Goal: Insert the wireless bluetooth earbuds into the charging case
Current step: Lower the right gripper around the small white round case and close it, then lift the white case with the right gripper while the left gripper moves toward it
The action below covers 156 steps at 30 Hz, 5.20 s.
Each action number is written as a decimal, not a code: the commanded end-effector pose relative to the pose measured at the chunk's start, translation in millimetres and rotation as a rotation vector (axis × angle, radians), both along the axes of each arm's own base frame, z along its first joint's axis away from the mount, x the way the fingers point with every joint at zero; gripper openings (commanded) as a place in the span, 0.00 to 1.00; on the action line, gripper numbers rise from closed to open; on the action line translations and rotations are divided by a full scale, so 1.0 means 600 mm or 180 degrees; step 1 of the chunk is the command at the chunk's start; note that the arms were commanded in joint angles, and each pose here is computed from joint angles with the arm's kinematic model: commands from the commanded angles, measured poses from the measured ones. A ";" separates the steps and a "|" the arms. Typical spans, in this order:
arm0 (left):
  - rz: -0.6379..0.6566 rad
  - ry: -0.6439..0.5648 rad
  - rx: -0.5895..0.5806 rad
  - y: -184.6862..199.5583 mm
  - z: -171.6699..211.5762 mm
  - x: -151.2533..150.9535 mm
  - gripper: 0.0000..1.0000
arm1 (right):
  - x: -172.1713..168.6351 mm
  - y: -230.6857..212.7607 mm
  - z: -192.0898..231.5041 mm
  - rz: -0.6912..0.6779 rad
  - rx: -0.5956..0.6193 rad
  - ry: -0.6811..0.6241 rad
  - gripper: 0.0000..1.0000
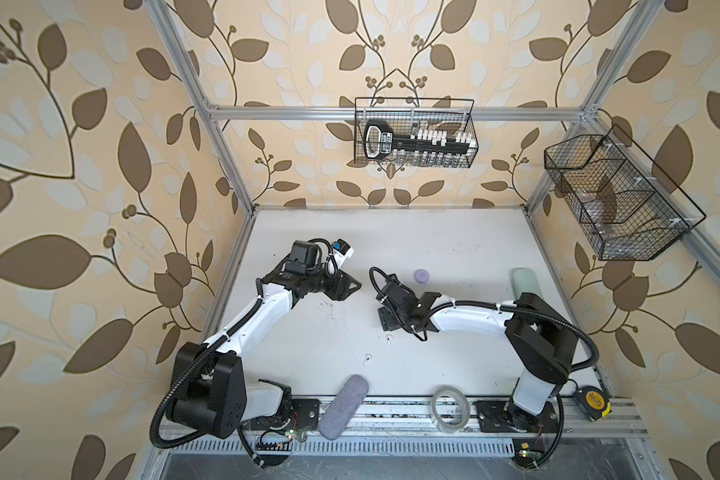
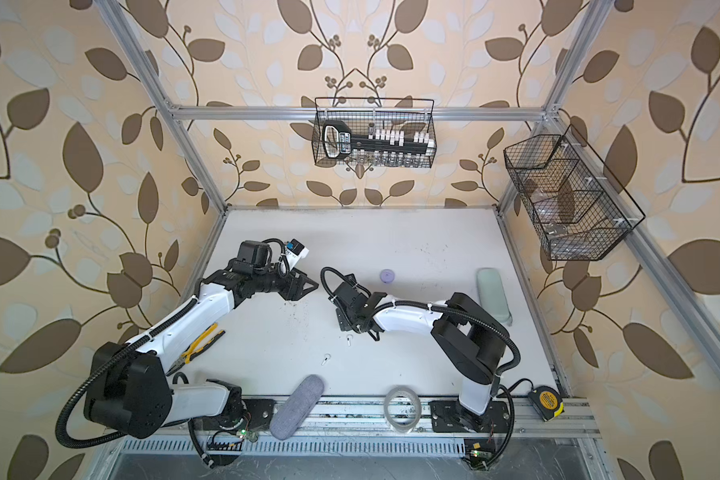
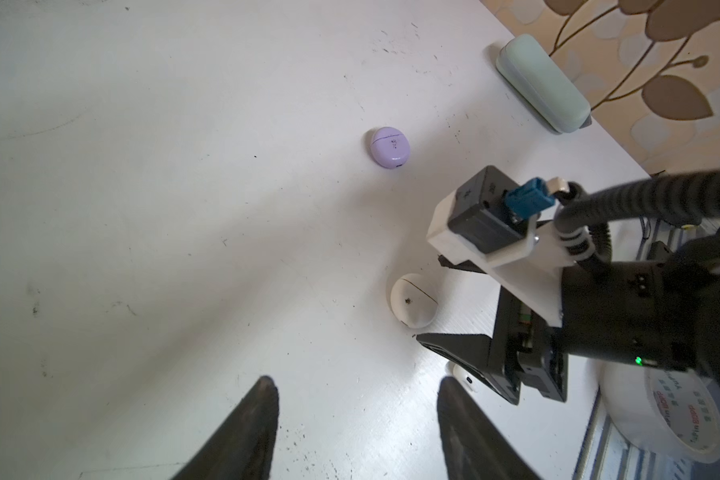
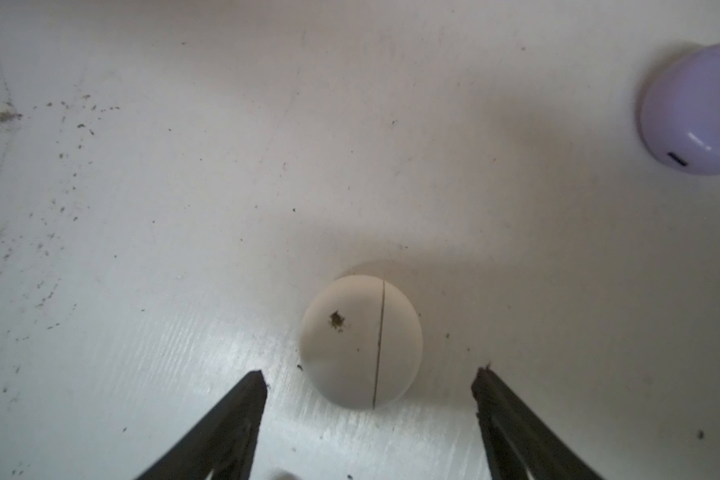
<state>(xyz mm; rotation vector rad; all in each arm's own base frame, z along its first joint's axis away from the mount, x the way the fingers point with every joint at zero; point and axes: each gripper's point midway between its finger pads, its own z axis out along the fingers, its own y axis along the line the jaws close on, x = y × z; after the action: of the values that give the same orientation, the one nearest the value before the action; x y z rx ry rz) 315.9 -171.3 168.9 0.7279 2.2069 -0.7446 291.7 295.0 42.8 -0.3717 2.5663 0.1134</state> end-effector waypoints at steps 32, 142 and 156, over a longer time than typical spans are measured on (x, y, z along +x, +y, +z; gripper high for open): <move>0.0046 -0.0056 -0.0226 0.008 0.017 0.002 0.66 | 0.011 0.006 -0.031 -0.0440 -0.0058 0.0163 0.62; -0.0105 0.0578 -0.0418 -0.019 0.069 0.015 0.66 | -0.089 0.014 0.194 0.0876 0.0706 -0.1374 0.42; -0.0520 0.1171 -0.0659 -0.089 0.047 -0.036 0.66 | -0.091 0.021 0.210 0.0897 0.0850 -0.1445 0.42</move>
<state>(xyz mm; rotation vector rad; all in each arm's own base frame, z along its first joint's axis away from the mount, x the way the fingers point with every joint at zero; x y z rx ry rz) 303.2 -214.5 185.1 0.6909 2.3861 -1.1815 237.6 305.3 163.0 -0.5723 2.0402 0.4107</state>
